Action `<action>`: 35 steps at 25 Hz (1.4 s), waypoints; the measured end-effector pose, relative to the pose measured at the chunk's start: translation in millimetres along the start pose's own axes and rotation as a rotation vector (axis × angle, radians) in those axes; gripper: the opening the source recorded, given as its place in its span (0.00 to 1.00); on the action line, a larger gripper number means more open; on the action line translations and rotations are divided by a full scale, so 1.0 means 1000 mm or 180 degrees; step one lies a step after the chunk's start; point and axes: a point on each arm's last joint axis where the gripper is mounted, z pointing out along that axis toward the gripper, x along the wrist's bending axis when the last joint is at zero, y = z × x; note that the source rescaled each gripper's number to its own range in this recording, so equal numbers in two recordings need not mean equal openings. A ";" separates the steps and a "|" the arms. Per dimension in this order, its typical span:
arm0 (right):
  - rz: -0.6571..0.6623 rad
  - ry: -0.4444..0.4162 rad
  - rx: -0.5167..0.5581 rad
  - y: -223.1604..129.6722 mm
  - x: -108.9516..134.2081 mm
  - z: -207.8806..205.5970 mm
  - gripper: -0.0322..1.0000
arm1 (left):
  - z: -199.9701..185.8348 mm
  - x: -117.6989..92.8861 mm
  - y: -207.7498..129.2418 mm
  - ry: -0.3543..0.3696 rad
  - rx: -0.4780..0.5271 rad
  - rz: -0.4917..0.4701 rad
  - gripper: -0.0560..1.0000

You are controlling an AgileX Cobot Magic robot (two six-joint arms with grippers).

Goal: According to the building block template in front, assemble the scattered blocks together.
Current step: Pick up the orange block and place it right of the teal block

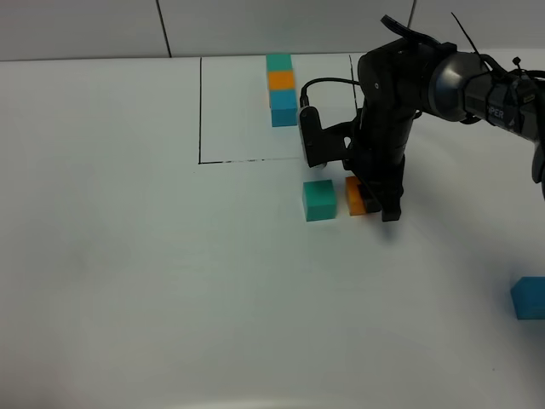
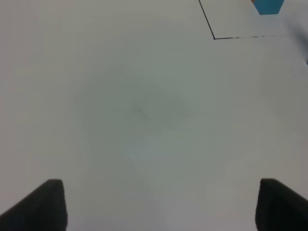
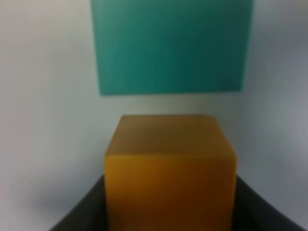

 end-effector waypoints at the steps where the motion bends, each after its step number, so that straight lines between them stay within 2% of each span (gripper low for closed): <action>1: 0.0012 -0.0010 -0.0023 0.001 0.000 0.000 0.05 | 0.000 0.000 0.000 0.0000 0.0000 0.0000 0.78; 35: -0.0049 0.0074 -0.0116 0.018 0.004 0.012 0.05 | 0.000 0.000 0.000 0.0000 0.0000 0.0000 0.78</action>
